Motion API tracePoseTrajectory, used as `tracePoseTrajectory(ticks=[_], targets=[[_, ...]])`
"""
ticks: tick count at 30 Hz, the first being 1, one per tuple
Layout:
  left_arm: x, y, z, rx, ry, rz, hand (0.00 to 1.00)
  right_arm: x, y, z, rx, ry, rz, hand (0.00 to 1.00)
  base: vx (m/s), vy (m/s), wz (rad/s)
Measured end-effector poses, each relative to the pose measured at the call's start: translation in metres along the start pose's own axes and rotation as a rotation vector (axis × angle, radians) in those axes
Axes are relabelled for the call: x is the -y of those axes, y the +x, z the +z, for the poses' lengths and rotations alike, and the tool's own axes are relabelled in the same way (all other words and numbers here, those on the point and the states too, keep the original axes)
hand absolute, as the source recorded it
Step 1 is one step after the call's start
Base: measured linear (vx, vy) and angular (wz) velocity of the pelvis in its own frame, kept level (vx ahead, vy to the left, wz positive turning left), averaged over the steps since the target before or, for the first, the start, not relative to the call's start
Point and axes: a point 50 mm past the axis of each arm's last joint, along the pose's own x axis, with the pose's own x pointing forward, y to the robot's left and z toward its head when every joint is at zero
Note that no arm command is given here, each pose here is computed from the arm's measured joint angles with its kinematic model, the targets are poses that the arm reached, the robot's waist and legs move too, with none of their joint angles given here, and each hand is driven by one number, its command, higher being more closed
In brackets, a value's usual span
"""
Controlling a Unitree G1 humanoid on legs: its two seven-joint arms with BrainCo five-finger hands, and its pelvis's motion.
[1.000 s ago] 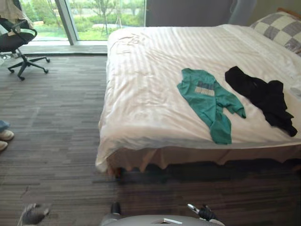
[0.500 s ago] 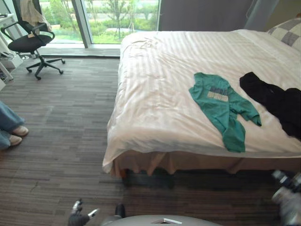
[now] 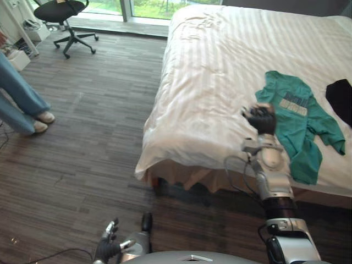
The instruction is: Tidy the bed and pick cloth on bed and put in laundry
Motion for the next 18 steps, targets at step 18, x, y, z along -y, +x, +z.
tracePoseTrajectory(ticks=[18], targets=[[-0.031,0.052,0.055,0.114,0.091,0.185,0.00,-0.134,0.108,0.083,0.150,-0.018,0.380,1.00,-0.09,-0.060,0.59]])
